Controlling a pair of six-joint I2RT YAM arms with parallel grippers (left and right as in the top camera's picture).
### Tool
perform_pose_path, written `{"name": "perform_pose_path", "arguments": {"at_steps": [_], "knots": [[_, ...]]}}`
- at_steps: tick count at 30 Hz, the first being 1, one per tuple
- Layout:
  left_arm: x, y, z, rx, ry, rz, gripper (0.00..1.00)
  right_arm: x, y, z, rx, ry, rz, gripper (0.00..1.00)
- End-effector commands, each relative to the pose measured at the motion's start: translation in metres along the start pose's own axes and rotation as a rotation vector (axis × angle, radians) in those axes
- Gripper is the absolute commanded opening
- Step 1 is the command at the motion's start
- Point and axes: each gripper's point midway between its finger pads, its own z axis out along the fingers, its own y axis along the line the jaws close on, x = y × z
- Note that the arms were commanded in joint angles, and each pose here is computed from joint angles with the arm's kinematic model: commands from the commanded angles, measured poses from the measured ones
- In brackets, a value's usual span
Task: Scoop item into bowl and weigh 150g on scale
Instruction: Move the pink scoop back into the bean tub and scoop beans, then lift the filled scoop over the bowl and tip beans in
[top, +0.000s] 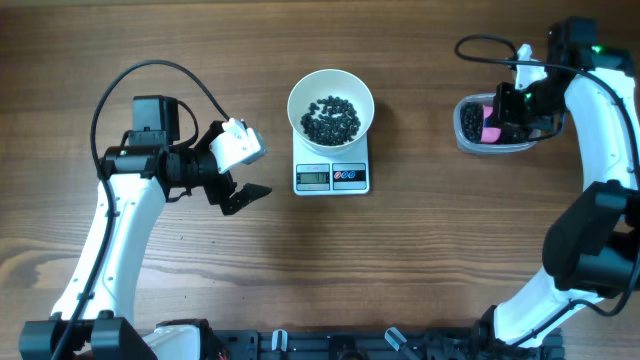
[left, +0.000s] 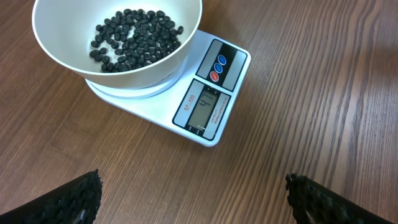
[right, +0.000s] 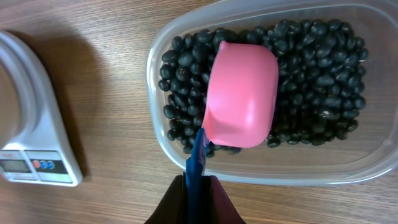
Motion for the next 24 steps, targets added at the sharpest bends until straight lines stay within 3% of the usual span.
{"name": "perform_pose_path", "arguments": {"at_steps": [1,14,24], "knots": [[-0.001,0.001,-0.001,0.0,-0.004,-0.007,1.0,0.006,0.007,0.008,-0.139,0.032,0.061,0.04],[-0.001,0.001,-0.001,0.0,-0.004,-0.007,1.0,0.003,-0.056,-0.024,-0.29,-0.079,0.242,0.04],[-0.001,0.001,-0.001,0.0,-0.004,-0.007,1.0,0.003,-0.072,-0.059,-0.509,-0.21,0.262,0.04]]}}
